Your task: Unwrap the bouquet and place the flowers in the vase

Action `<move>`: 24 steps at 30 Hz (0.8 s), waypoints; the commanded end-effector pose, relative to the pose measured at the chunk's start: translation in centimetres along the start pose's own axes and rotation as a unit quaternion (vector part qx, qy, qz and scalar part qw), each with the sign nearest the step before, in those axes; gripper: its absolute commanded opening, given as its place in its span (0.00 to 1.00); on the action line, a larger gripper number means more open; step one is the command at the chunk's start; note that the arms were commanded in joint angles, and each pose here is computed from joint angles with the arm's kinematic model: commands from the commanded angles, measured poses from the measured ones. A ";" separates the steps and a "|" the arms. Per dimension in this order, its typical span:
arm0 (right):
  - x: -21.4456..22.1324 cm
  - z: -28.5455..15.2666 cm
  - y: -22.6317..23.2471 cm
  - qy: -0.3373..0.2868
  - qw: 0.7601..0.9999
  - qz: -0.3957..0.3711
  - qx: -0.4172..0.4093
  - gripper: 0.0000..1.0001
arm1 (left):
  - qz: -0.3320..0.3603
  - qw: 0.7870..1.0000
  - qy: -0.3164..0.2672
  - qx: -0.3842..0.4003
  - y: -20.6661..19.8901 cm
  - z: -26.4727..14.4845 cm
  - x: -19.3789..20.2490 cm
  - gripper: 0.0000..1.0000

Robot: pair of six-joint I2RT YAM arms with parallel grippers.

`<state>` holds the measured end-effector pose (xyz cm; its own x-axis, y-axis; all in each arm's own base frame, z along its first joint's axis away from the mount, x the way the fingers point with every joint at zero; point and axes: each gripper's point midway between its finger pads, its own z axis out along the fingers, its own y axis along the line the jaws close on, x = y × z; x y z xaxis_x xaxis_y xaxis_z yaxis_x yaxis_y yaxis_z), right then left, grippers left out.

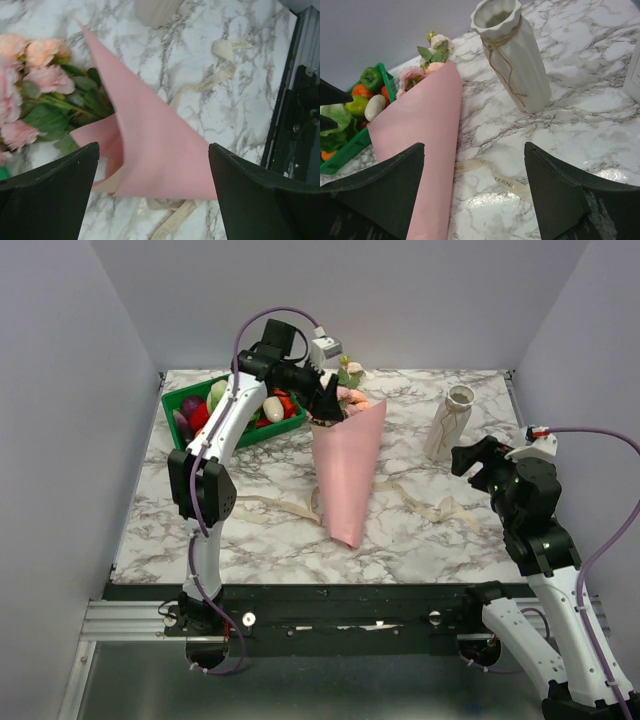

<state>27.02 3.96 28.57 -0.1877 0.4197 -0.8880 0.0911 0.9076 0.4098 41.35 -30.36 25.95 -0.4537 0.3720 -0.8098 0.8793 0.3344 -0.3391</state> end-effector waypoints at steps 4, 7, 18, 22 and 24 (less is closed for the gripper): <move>0.3 0.0 0.6 0.003 1.000 -0.002 -0.018 0.88 | -0.050 0.998 0.023 0.004 5.6 -0.6 5.2 0.99; 0.4 0.1 0.6 0.004 1.000 -0.002 -0.017 0.88 | -0.063 0.997 0.039 0.012 6.0 -0.1 7.2 0.98; 0.8 0.3 0.8 0.012 1.000 0.001 -0.021 0.88 | -0.101 0.992 0.051 0.053 5.0 0.0 11.1 0.84; 1.0 0.3 0.8 0.014 1.000 0.001 -0.023 0.87 | -0.084 0.994 0.036 0.062 4.8 0.2 10.5 0.85; 1.0 0.3 0.8 0.015 1.000 0.003 -0.023 0.87 | -0.074 0.995 0.027 0.064 4.7 0.4 9.8 0.85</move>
<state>27.17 4.38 27.95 -0.2123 0.4175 -0.8835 0.0793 0.9085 0.4103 41.16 -24.43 13.70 -0.6483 0.4064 -0.6438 0.7613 0.3573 -0.5410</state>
